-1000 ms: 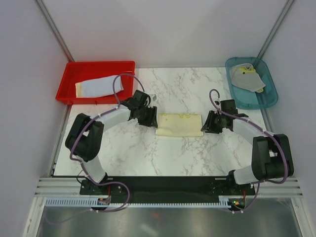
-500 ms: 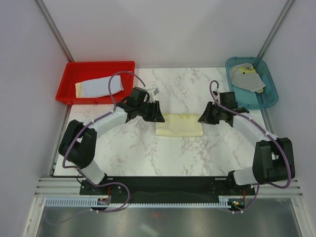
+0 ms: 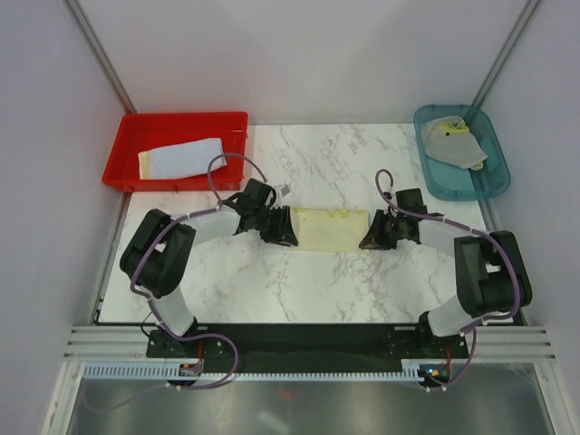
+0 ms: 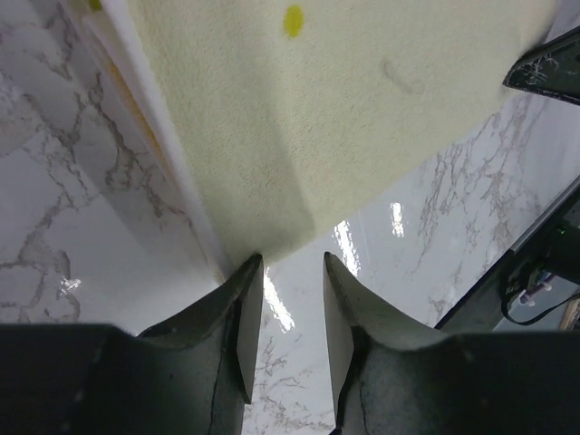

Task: Fold and stack the towels
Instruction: Fold the towel, then neatly place the folded towel into the bin

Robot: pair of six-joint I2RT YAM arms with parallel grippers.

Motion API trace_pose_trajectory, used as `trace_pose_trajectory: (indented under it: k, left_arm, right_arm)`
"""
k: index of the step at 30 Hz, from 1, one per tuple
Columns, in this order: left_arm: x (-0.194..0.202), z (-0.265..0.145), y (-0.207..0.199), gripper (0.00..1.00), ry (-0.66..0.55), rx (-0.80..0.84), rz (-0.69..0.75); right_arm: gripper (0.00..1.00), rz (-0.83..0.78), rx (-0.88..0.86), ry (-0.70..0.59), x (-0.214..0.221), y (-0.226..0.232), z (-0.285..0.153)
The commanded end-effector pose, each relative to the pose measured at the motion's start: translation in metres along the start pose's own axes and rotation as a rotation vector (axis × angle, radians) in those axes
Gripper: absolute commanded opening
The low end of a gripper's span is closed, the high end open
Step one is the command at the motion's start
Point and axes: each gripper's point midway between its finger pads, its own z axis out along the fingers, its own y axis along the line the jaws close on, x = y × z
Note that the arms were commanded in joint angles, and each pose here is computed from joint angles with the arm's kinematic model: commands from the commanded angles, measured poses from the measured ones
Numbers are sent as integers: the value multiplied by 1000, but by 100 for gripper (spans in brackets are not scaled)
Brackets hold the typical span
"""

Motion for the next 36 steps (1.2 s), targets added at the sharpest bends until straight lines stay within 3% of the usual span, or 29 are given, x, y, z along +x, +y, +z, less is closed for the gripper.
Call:
trace_pose_trajectory:
  k: [1,5,12,18,22,27,31,36]
  left_arm:
    - [-51,-26,-33,41,-132,22,88]
    - [-80,-36,-31,47,-206,-34,131]
    - [-107,-1,-15,43,-147,1,128]
    - [-117,19,31,43,-121,-65,64]
    - [-123,23,36,42,-110,-39,55]
    - [-139,-1,7,49,-147,33,119]
    - [-146,-34,2,54,-196,-40,172]
    - [-99,-45,14,63,-151,-83,118]
  right_arm:
    - [17,-67,-42,-91,-33,23,-15]
    - [17,-78,-20,-117,-56,28,-16]
    - [18,-68,-7,-166,-107,25,-8]
    - [19,-63,47,-135,-121,-5,28]
    - [19,-67,67,-113,-119,-16,40]
    - [23,-93,52,-168,-135,0,23]
    - [27,-114,27,-217,-149,24,-6]
    - [43,-139,-4,-281,-153,47,-42]
